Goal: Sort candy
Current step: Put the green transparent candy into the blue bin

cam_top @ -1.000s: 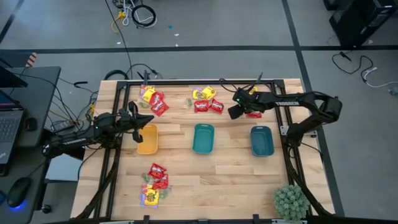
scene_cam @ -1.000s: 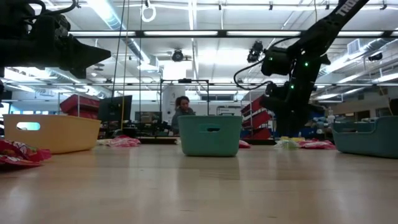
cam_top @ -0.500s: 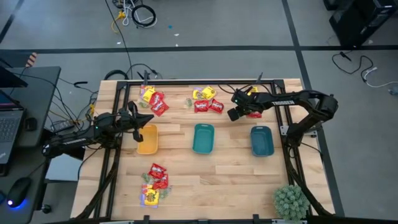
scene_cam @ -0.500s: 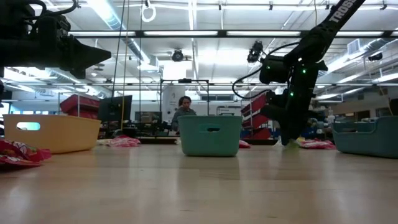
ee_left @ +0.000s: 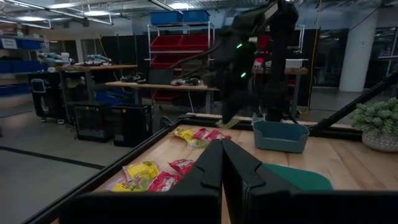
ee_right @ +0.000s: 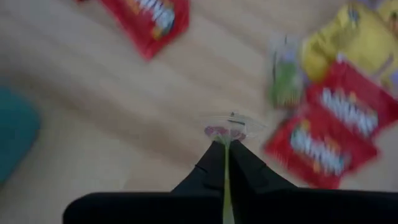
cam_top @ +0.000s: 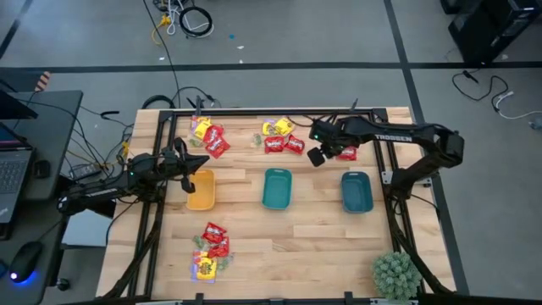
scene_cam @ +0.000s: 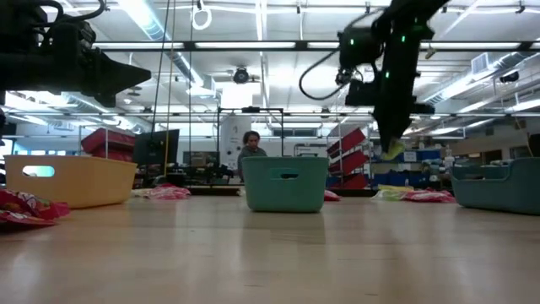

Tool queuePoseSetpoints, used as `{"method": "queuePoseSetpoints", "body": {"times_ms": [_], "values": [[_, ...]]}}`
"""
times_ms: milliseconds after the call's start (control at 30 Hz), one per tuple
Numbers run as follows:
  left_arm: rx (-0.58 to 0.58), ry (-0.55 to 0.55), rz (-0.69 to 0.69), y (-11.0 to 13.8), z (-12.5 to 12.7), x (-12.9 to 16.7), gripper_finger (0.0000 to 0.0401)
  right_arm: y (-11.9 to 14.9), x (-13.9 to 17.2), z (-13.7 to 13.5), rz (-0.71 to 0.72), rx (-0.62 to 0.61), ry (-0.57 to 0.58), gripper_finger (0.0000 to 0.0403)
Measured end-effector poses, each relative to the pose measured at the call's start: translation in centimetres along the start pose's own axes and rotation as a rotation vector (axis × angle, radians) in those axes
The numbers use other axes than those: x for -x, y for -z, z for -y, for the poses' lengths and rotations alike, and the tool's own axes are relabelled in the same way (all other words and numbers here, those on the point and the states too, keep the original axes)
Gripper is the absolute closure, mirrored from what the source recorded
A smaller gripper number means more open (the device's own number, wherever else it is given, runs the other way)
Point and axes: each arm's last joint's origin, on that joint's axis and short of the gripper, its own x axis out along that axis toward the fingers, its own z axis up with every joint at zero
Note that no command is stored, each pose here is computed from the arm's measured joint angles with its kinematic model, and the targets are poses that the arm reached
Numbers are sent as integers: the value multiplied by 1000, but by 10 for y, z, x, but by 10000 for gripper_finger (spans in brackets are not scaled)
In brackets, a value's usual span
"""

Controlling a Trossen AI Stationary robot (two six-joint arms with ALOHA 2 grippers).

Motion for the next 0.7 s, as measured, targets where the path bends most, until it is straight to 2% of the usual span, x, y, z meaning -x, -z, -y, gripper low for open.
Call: {"method": "queuePoseSetpoints", "body": {"times_ms": [200, 433, 567, 700], "values": [[0, -27, 1, 0, -1, 0, 397, 39, 28, -16, -123, -51, 9, 399], [0, -27, 1, 0, -1, 0, 397, 85, 44, -19, -220, -175, 153, 401], [0, -27, 0, 0, -1, 0, 397, 97, 47, -24, -223, -181, 165, 402], [9, -27, 1, 0, -1, 0, 397, 95, 43, -21, -205, -198, 187, 402]]}}
